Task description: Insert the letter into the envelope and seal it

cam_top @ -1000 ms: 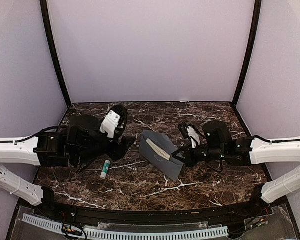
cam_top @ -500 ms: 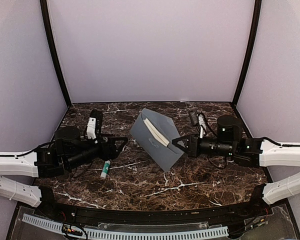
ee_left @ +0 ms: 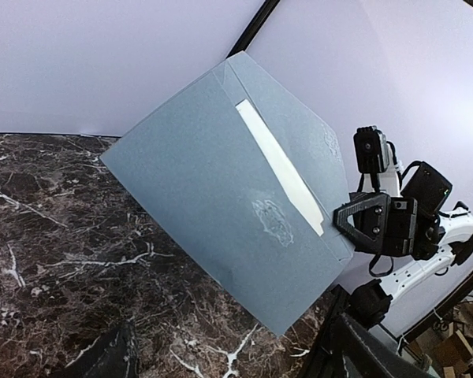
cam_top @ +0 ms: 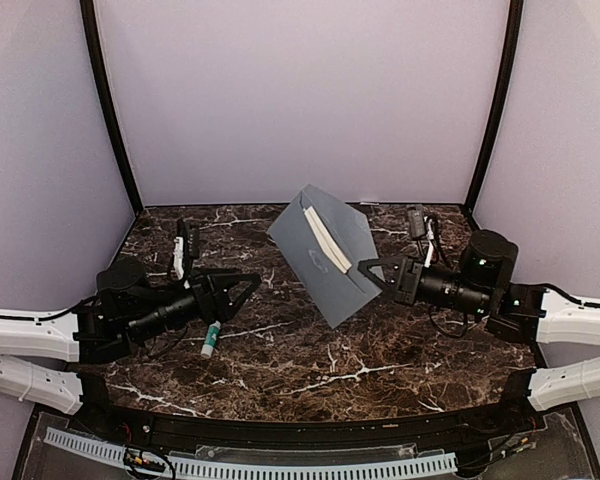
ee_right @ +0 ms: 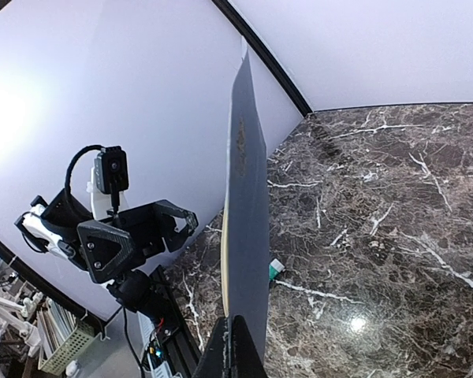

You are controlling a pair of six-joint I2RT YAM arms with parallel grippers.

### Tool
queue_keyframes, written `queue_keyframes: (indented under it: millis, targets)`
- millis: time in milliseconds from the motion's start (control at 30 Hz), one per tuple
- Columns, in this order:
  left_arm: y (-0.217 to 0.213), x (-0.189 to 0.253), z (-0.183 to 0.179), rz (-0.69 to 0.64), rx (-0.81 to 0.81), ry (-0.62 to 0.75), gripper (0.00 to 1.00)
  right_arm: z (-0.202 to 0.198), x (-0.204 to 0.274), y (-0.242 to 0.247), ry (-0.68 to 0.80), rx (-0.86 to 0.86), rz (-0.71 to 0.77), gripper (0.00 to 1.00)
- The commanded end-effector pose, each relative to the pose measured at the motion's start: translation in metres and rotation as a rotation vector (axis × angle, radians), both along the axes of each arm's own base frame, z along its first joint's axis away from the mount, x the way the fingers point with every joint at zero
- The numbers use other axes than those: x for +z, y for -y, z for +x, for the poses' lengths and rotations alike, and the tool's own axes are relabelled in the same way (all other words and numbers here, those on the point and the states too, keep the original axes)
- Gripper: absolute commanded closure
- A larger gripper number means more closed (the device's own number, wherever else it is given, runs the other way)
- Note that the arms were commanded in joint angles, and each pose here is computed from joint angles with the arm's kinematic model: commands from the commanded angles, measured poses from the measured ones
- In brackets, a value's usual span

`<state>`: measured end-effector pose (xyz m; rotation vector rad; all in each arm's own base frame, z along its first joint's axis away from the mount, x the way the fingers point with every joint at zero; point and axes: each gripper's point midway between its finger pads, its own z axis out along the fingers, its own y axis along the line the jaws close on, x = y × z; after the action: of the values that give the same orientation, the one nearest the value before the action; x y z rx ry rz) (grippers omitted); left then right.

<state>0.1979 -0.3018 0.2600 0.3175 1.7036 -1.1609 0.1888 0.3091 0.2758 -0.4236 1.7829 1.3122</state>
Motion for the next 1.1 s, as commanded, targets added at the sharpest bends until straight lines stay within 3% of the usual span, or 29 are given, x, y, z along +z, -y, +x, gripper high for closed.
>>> queue_keyframes:
  millis: [0, 333, 800, 1067]
  targets:
    - [0.013, 0.032, -0.014, -0.124, -0.113, 0.040, 0.17, -0.010, 0.034, -0.003, 0.048, 0.048, 0.111, 1.00]
    - [0.055, 0.086, 0.003, -0.164, -0.155, 0.029, 0.34, 0.026, 0.000, -0.004, 0.023, -0.112, -0.051, 1.00]
    - [0.148, 0.079, 0.050, -0.213, -0.141, -0.154, 0.45, 0.039, -0.017, 0.000, 0.068, -0.217, -0.122, 1.00]
    - [0.157, 0.059, 0.072, -0.168, -0.025, -0.216, 0.47, 0.035, -0.018, 0.005, 0.102, -0.241, -0.141, 1.00]
